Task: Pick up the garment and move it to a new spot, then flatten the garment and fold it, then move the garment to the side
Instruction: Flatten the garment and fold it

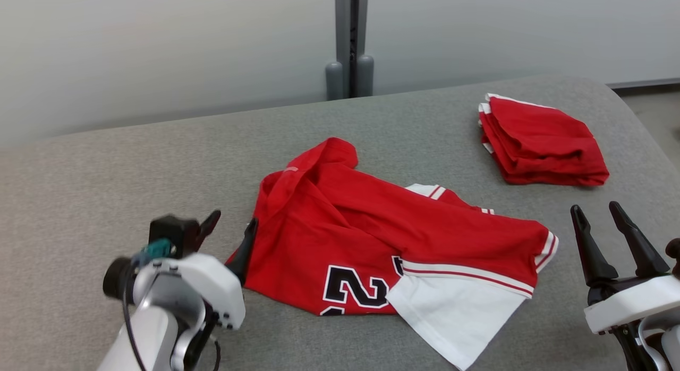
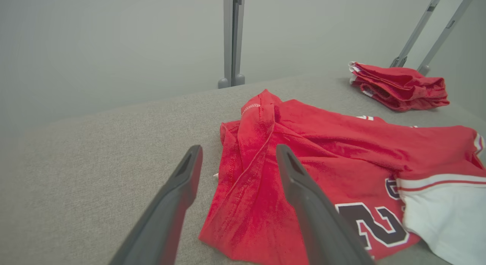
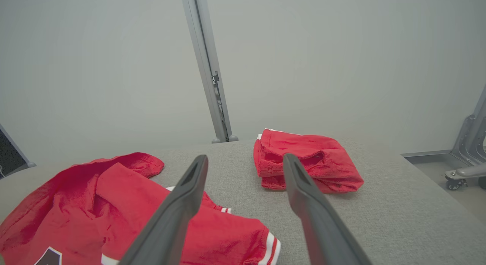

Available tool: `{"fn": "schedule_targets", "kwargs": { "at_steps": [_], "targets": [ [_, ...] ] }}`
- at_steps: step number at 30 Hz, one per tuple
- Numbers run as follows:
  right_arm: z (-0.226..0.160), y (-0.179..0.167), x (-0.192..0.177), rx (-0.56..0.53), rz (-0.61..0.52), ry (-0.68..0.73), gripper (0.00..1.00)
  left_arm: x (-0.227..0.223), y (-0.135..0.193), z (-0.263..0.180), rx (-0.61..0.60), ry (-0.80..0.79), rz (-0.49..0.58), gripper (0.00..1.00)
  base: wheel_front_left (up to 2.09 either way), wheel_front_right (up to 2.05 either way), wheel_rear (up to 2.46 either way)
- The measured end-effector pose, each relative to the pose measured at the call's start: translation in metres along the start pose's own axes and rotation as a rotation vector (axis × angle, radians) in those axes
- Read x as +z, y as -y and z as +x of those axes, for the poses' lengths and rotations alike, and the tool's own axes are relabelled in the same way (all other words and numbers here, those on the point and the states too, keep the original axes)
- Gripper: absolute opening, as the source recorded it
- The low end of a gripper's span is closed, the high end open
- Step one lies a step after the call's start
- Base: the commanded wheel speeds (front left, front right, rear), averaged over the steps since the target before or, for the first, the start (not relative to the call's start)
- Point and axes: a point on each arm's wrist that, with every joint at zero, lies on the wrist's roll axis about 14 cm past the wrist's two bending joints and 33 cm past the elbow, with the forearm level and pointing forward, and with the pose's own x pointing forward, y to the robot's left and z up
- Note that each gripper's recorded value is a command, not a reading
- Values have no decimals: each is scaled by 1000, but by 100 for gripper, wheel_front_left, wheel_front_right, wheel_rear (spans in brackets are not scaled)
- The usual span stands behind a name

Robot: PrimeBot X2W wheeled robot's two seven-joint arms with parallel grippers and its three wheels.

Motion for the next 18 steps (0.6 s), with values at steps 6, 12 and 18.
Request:
{"fn": "schedule_targets", "kwargs": {
  "at_steps": [6, 12, 18],
  "targets": [
    [-7, 8, 0, -40, 12, 13, 100, 19, 18, 37, -68, -77, 79, 100, 0, 0, 0],
    [-14, 17, -2, -86, 31, 13, 100, 11, 40, 66, -129, -196, 149, 100, 0, 0, 0],
    [-13, 22, -5, -106, 33, 4, 100, -13, 37, 93, -94, -332, 216, 100, 0, 0, 0]
  ]
}}
